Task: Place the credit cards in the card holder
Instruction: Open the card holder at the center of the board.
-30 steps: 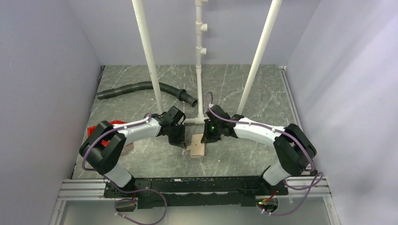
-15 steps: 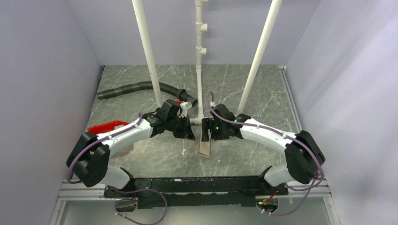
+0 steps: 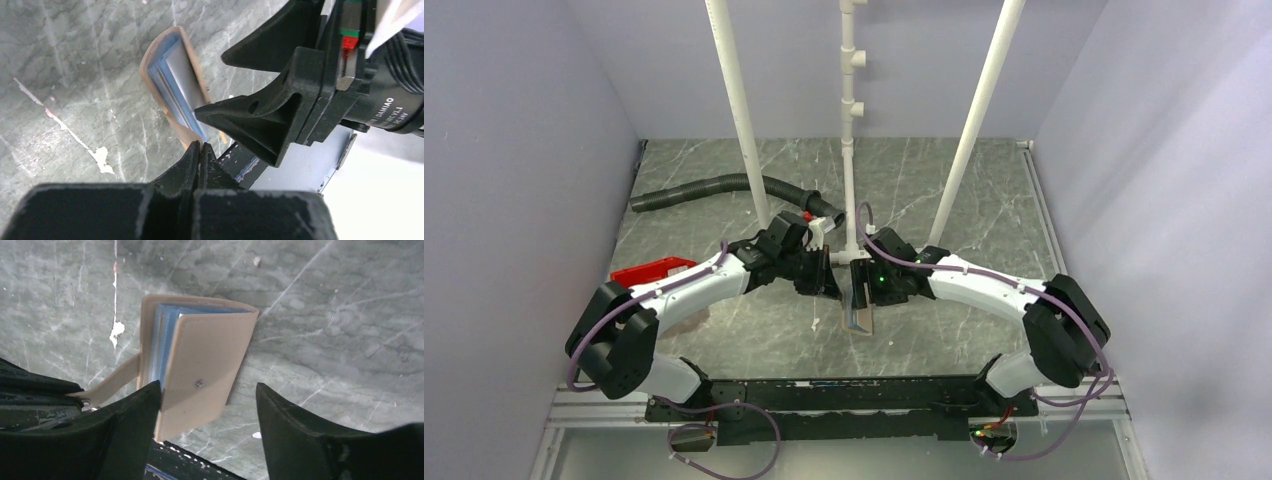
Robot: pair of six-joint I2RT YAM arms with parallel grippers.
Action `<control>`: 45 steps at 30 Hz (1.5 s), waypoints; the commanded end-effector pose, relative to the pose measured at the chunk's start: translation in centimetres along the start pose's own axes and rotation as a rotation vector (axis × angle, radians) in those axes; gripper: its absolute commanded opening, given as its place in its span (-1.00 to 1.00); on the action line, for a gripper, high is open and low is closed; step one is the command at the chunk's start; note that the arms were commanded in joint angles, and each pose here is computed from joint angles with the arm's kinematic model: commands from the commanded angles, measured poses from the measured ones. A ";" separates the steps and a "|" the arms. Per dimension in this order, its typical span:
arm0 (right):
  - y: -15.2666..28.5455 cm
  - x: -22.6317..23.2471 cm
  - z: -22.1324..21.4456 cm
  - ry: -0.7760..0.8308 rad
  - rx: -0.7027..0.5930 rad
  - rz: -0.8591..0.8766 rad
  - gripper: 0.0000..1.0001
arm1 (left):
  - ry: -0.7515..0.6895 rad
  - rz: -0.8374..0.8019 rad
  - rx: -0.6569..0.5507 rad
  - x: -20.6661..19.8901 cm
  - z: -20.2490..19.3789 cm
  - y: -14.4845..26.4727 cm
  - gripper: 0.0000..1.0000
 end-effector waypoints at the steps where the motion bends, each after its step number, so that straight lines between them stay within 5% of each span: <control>1: 0.9 -0.4 0.7 -0.010 -0.037 -0.071 0.31 | -0.008 0.040 -0.026 -0.2 0.6 0.5 -1.00; 8: 0.8 -1.9 -0.6 -0.045 -0.014 -0.164 -0.23 | 0.008 0.117 -0.012 1.0 0.2 0.8 -1.00; 15: 1.9 -3.4 -0.7 -0.032 -0.041 -0.286 0.10 | -0.019 0.061 -0.039 -0.6 0.9 2.2 -1.00; 29: 4.1 -0.1 2.4 0.032 -0.166 -0.062 0.61 | -0.022 -0.078 -0.016 -2.5 1.4 1.9 -1.00; 36: 4.0 1.1 2.9 0.053 -0.180 0.009 0.57 | -0.014 -0.081 -0.008 -2.4 1.4 1.7 -1.00; 45: 2.3 2.5 2.5 0.058 -0.132 0.145 0.19 | -0.014 -0.059 -0.004 -2.0 1.3 1.7 -1.00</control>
Point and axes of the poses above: each gripper's point midway between its finger pads, its own y axis back along the fingers, its own x axis along the line the jaws close on, z = x × y, the point moved 7 cm from there along y, back along the fingers, and after that the axes turned 7 degrees about y, right-handed, at the moved point
